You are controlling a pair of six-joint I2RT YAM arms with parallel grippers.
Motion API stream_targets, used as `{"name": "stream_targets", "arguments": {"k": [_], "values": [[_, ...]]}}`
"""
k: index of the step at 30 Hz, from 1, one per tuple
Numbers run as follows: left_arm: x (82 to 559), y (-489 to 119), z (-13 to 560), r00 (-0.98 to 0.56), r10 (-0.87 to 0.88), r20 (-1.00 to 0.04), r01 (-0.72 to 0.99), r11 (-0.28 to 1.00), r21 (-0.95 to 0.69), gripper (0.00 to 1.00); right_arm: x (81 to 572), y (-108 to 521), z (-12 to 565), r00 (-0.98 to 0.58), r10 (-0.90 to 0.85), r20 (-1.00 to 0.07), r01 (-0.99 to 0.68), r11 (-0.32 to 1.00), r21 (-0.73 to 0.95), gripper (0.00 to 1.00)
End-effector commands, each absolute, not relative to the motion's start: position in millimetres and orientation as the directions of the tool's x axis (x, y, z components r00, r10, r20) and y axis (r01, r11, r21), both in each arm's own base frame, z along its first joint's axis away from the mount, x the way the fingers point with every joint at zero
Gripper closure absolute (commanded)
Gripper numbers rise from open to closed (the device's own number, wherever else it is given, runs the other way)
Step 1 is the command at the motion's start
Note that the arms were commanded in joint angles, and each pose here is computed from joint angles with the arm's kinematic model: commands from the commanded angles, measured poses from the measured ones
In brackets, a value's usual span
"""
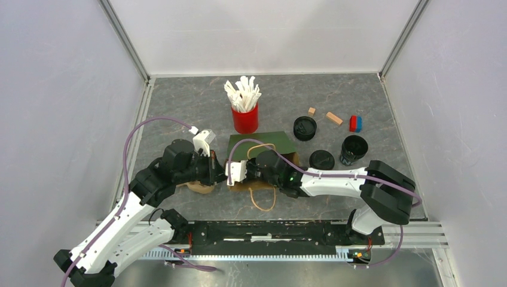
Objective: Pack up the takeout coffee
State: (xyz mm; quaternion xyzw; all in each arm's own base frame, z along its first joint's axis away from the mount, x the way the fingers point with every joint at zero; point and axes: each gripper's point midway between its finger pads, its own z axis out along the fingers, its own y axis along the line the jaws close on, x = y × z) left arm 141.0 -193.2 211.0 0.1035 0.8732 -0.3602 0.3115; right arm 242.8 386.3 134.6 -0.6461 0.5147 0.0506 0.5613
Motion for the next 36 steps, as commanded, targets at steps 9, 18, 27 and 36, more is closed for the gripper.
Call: {"name": "stream_targets", "arguments": {"k": [9,18,27,36], "values": [[143,-195,221,-0.795,-0.09,-0.601,0.367,0.717,-0.593,0.98,219,386,172,0.441,-0.536,-0.72,-0.797,0.134,-0.588,0.73],[148,-193,224,-0.799,-0.102,-0.592,0.34,0.735,-0.586,0.98,193,386,205,0.421,-0.475,-0.773,-0.856,0.074,-0.511,0.68],[151,-193,226,-0.802,-0.101,-0.588,0.327,0.75,-0.575,0.98,161,374,252,0.365,-0.426,-0.828,-0.913,0.011,-0.409,0.48],[156,-195,225,-0.809,-0.102,-0.579,0.311,0.762,-0.569,0.98,141,375,350,0.271,-0.218,-0.938,-0.952,0.086,-0.295,0.21]]}}
